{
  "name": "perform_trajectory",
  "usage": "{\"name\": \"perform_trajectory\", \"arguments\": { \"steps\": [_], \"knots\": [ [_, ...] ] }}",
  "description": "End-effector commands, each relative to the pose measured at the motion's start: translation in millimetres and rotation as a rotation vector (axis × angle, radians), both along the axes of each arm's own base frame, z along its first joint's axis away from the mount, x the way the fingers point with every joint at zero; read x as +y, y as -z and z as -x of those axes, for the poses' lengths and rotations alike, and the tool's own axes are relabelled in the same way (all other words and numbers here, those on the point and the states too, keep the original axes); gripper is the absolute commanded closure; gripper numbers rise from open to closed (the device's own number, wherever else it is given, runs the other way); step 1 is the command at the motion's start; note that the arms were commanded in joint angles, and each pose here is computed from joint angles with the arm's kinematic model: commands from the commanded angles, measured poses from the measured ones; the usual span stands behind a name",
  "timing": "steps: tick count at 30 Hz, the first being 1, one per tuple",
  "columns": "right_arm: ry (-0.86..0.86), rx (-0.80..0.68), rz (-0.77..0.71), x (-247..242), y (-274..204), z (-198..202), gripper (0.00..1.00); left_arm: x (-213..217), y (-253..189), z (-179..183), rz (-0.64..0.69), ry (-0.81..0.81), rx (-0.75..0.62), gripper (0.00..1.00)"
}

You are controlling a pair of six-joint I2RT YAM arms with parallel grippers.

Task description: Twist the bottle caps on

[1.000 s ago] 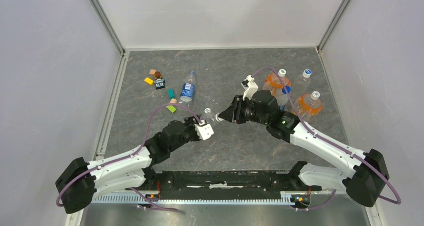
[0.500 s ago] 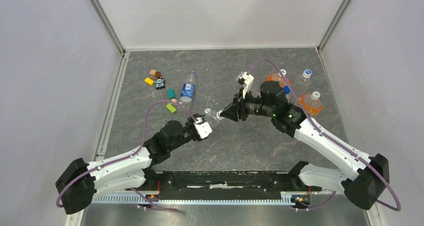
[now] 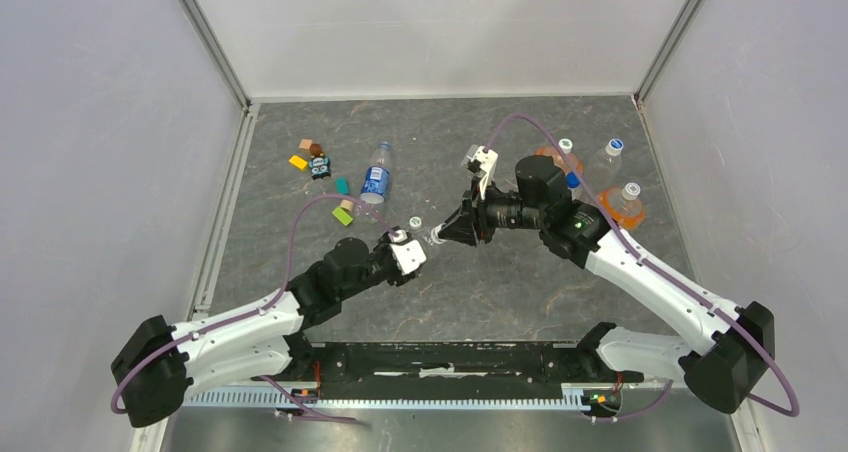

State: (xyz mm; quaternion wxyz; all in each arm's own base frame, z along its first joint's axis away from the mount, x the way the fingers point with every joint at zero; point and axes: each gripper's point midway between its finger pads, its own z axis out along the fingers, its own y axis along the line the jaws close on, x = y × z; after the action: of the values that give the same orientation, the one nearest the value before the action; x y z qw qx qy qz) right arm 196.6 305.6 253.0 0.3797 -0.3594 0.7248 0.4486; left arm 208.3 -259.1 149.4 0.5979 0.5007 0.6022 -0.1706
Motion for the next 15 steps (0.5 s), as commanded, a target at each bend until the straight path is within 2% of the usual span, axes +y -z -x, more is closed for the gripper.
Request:
{"name": "perform_trajectory", "arguments": {
  "steps": [1,15],
  "knots": [
    [0.011,-0.080,0.090,-3.4,1.3,-9.7,1.00,-28.0,-80.5,5.2,0.189,0.056,-0.014,0.98],
    [-0.078,-0.131,0.124,-1.1,1.9,-5.8,1.00,-30.6,-76.5,13.8,0.143,0.100,0.033,0.98]
  ]
}}
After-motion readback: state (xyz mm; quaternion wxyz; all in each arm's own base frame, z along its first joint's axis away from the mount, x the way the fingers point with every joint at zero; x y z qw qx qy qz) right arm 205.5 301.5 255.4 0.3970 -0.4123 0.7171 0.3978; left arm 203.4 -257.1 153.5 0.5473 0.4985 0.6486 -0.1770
